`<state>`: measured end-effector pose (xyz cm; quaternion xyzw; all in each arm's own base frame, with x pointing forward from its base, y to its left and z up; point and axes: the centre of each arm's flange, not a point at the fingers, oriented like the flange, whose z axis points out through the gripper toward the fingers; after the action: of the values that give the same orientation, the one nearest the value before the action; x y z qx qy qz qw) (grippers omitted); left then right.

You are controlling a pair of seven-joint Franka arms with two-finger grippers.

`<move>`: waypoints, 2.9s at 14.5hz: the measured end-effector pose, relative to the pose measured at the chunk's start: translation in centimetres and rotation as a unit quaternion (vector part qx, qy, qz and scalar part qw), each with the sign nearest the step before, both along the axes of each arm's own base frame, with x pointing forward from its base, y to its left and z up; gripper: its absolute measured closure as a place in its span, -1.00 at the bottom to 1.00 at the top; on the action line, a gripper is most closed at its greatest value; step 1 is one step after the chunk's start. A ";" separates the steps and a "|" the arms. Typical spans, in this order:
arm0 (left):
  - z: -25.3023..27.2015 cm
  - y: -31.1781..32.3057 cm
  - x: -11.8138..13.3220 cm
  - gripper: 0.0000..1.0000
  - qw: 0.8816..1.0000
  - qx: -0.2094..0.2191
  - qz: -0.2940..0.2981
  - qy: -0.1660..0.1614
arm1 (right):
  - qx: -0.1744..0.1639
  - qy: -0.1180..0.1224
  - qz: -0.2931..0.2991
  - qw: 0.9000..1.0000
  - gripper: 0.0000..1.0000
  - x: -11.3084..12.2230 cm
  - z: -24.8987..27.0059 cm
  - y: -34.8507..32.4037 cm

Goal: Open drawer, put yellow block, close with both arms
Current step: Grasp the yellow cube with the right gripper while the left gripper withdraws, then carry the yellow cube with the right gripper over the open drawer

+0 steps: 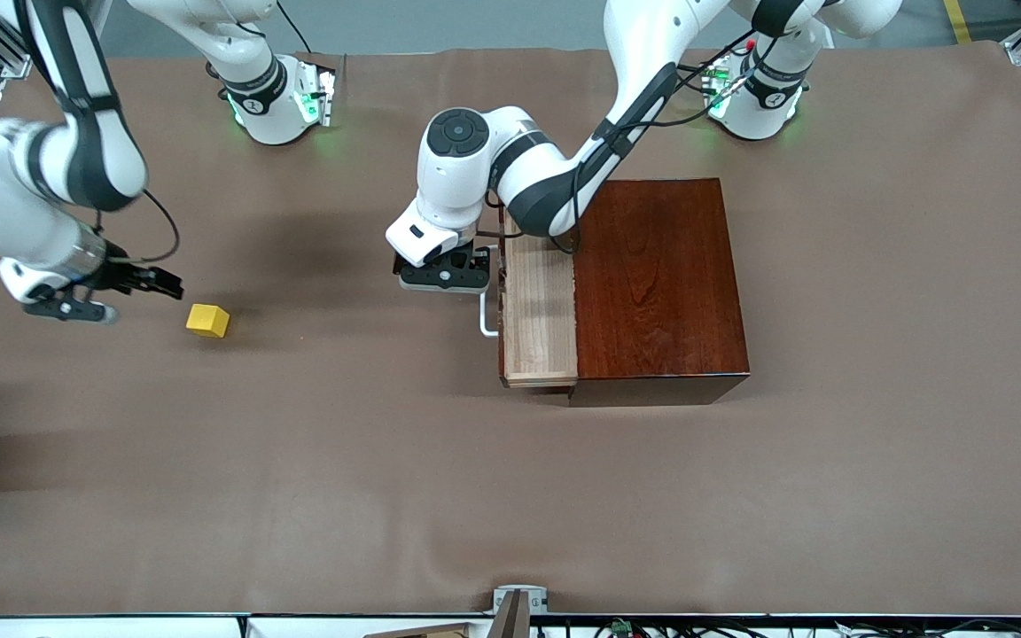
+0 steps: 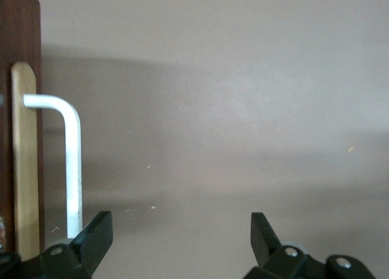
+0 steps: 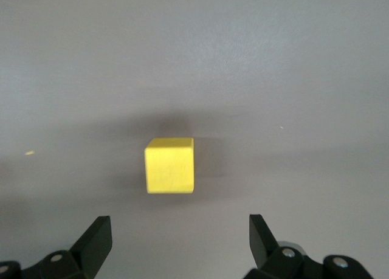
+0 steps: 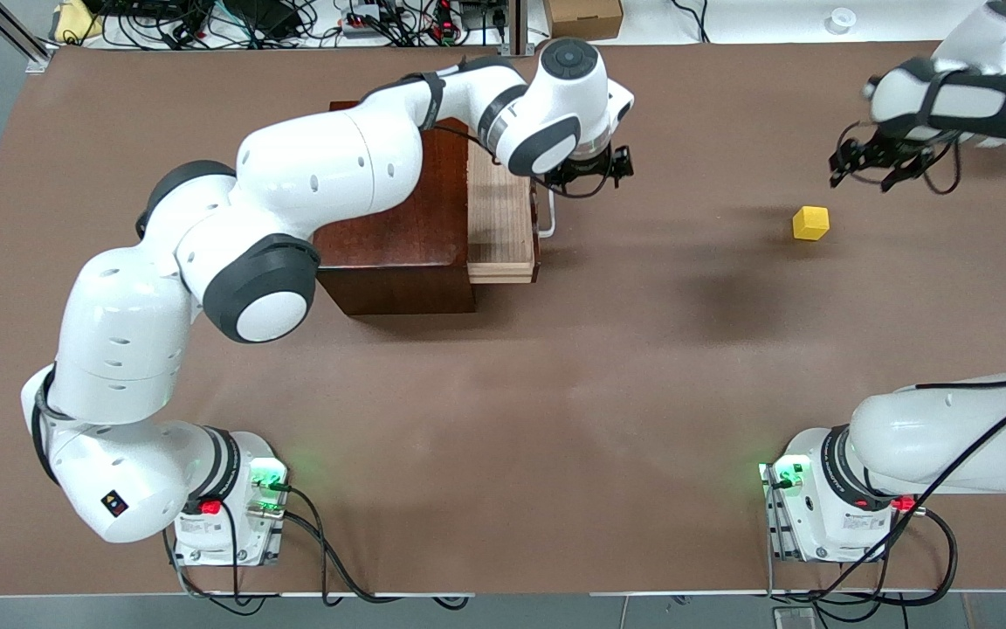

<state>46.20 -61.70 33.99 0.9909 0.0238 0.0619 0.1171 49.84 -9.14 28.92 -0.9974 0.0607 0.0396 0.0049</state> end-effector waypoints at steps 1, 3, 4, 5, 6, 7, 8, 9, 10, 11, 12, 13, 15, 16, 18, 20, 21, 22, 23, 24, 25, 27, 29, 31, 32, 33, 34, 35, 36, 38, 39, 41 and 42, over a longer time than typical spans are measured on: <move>0.9 0.5 1.0 -1.00 1.000 -0.008 0.012 -0.003 | -0.002 0.002 0.000 1.000 -1.00 0.2 -2.2 0.0; 3.9 2.5 3.9 -1.00 0.999 -0.027 0.042 -0.017 | -0.002 0.003 -0.006 1.000 -1.00 0.5 -5.6 0.0; 5.9 4.2 5.7 -1.00 0.997 -0.037 0.059 -0.026 | 0.000 0.001 -0.011 1.000 -1.00 0.6 -6.9 0.0; 7.9 6.4 7.8 -1.00 0.995 -0.042 0.079 -0.033 | 0.003 -0.001 -0.016 1.000 -1.00 0.7 -8.0 0.1; 9.6 9.0 9.7 -1.00 0.994 -0.040 0.099 -0.035 | 0.005 -0.002 -0.021 1.000 -1.00 0.7 -9.0 0.2; 10.9 11.9 11.7 -1.00 0.992 -0.033 0.121 -0.033 | 0.006 -0.003 -0.023 1.000 -1.00 0.8 -9.8 0.5; 12.0 15.1 13.5 -1.00 0.989 -0.023 0.145 -0.029 | 0.008 -0.003 -0.023 1.000 -1.00 0.9 -10.3 0.9; 12.9 18.7 15.6 -1.00 0.985 -0.013 0.169 -0.024 | 0.009 -0.002 -0.022 1.000 -1.00 1.0 -10.7 1.2; 13.5 22.5 17.6 -1.00 0.982 -0.005 0.188 -0.021 | 0.010 -0.002 -0.021 1.000 -0.99 1.0 -10.8 1.4; 14.0 26.3 19.4 -1.00 0.979 0.004 0.201 -0.018 | 0.010 -0.001 -0.021 1.000 -0.81 1.0 -10.8 1.5; 14.5 29.8 20.8 -1.00 0.978 0.014 0.207 -0.016 | 0.010 -0.001 -0.021 1.000 -0.62 1.0 -10.8 1.5; 15.0 33.2 21.9 -1.00 0.977 0.022 0.211 -0.014 | 0.010 0.000 -0.021 1.000 -0.37 1.0 -10.8 1.5; 16.3 39.8 23.3 -1.00 0.977 0.041 0.208 -0.007 | 0.013 0.009 -0.021 1.000 -0.12 1.2 -10.5 1.5; 17.0 42.8 23.5 -1.00 0.978 0.051 0.204 -0.003 | 0.015 0.016 -0.021 1.000 -0.12 1.6 -9.8 1.4; 18.3 47.3 23.3 -1.00 0.981 0.069 0.180 0.006 | 0.023 0.030 -0.020 0.999 -0.12 2.9 -6.8 1.2; 19.6 49.8 22.0 -1.00 0.985 0.082 0.149 0.010 | 0.034 0.040 -0.016 0.998 -0.12 4.6 -1.0 1.3; 20.2 50.3 21.2 -1.00 0.987 0.087 0.135 0.010 | 0.038 0.043 -0.012 0.998 -0.12 5.4 2.6 1.3; 20.8 50.5 20.2 -1.00 0.988 0.092 0.120 0.011 | 0.042 0.044 -0.007 0.998 -0.12 6.2 6.6 1.4; 21.3 50.6 19.0 -1.00 0.990 0.098 0.103 0.011 | 0.044 0.043 -0.001 0.998 -0.12 6.7 10.5 1.5; 21.8 50.9 17.9 -1.00 0.991 0.104 0.083 0.010 | 0.045 0.040 0.006 0.998 -0.12 7.2 14.2 1.8; 22.2 51.4 16.7 -1.00 0.992 0.111 0.058 0.011 | 0.046 0.038 0.015 0.998 -0.12 7.6 17.5 2.5; 22.8 52.8 14.5 -1.00 0.992 0.126 0.001 0.027 | 0.045 0.026 0.041 0.998 -0.12 8.4 22.5 5.2; 23.6 54.2 12.8 -1.00 0.989 0.136 -0.046 0.044 | 0.039 0.008 0.050 0.998 -0.12 9.0 25.3 10.3; 24.7 55.4 11.8 -1.00 0.987 0.140 -0.065 0.052 | 0.034 -0.001 0.035 0.999 -0.12 9.1 26.6 17.4; 25.2 55.5 11.3 -1.00 0.986 0.141 -0.069 0.055 | 0.030 -0.002 0.020 0.999 -0.12 8.8 26.7 21.7; 25.7 55.4 10.9 -1.00 0.985 0.142 -0.072 0.058 | 0.027 -0.002 0.004 1.000 -0.12 8.4 26.6 26.3; 26.2 55.2 10.4 -1.00 0.985 0.143 -0.075 0.064 | 0.024 -0.003 -0.003 1.000 -0.12 7.9 26.3 30.9; 26.8 54.9 9.8 -1.00 0.984 0.139 -0.078 0.074 | 0.023 -0.006 -0.002 1.000 -0.12 7.4 26.0 35.3; 27.5 54.7 9.2 -1.00 0.985 0.128 -0.080 0.083 | 0.023 -0.010 0.000 1.000 -0.12 6.8 25.6 39.5; 28.7 54.7 8.6 -1.00 0.988 0.108 -0.078 0.084 | 0.027 -0.021 0.002 0.999 -0.12 5.9 24.6 46.7; 29.3 54.7 8.6 -1.00 0.988 0.107 -0.077 0.078 | 0.031 -0.028 0.004 0.999 -0.12 5.6 23.5 49.7; 30.4 54.4 8.6 -1.00 0.989 0.106 -0.079 0.066 | 0.041 -0.044 0.009 0.998 -0.12 5.3 20.0 54.6; 30.7 54.1 8.5 -1.00 0.989 0.106 -0.081 0.062 | 0.045 -0.050 0.014 0.998 -0.12 5.1 18.0 56.6</move>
<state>54.74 -7.59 64.72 0.9983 -0.0561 -0.0073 0.0140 54.97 47.41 46.94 -0.9976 0.0442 -0.0074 0.0525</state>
